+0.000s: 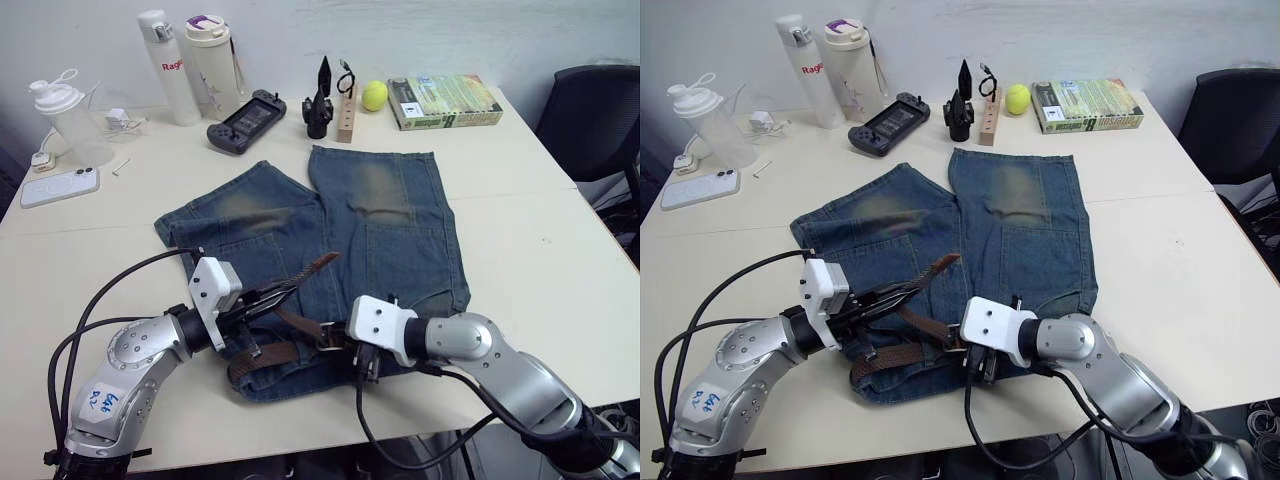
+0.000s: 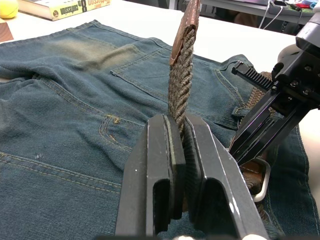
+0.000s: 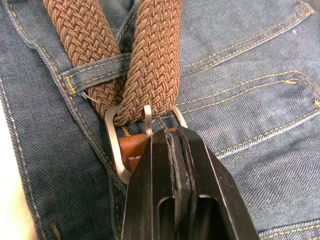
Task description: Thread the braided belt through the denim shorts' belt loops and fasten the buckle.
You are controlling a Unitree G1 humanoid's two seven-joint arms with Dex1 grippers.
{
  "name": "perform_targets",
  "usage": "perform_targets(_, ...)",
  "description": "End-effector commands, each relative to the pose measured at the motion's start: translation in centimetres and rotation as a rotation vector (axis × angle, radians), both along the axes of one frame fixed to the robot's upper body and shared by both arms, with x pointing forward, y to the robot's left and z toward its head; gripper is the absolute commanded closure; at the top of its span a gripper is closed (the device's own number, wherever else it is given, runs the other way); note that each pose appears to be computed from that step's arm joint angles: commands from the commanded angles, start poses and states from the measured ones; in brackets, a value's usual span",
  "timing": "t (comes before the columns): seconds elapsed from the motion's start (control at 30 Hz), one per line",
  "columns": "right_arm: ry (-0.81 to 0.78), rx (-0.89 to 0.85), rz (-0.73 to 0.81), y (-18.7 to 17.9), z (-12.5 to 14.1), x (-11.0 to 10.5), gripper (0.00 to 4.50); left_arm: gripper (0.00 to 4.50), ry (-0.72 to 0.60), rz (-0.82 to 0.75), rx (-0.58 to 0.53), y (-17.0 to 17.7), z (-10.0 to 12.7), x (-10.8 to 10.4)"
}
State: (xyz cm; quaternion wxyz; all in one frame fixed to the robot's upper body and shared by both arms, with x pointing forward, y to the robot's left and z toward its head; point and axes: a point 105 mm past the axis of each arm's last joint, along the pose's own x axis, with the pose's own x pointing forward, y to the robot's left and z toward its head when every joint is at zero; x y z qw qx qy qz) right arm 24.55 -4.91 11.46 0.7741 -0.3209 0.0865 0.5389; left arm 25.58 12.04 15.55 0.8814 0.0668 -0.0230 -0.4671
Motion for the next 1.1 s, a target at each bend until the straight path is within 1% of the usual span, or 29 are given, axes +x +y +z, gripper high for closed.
perform_targets(0.03,-0.009,-0.027,0.032,0.1,-0.4,-0.4,4.47,4.5,-0.04,-0.006,0.009,0.1,0.8,-0.1)
perform_targets(0.17,-0.034,-0.067,0.072,0.6,-0.7,-0.5,4.47,4.5,-0.04,-0.011,0.01,0.0,0.8,-0.1)
perform_targets(0.3,-0.026,-0.131,0.12,0.8,-2.0,-1.0,4.47,4.5,-0.037,-0.015,0.012,0.0,0.8,-0.1)
perform_targets(0.53,0.03,-0.196,0.095,0.3,-3.5,-0.8,4.47,4.5,-0.044,-0.024,0.017,-0.2,0.8,-0.1)
perform_targets(0.67,0.031,-0.239,0.12,0.3,-3.9,-0.8,4.47,4.5,-0.043,-0.027,0.021,-0.3,0.9,-0.1)
perform_targets(0.77,0.013,-0.288,0.151,0.2,-4.1,-0.9,4.47,4.5,-0.033,-0.063,0.035,-0.3,1.1,-0.1)
perform_targets(0.87,-0.048,-0.371,0.217,0.1,-5.2,-1.5,4.47,4.5,0.012,-0.146,0.087,0.0,1.1,-0.1)
perform_targets(0.97,-0.105,-0.442,0.237,-0.6,-6.3,-1.8,4.47,4.5,0.017,-0.218,0.127,0.2,1.6,0.3)
perform_targets(1.1,-0.099,-0.483,0.22,-1.7,-7.6,-2.2,4.47,4.5,0.009,-0.303,0.144,-0.3,2.5,1.1)
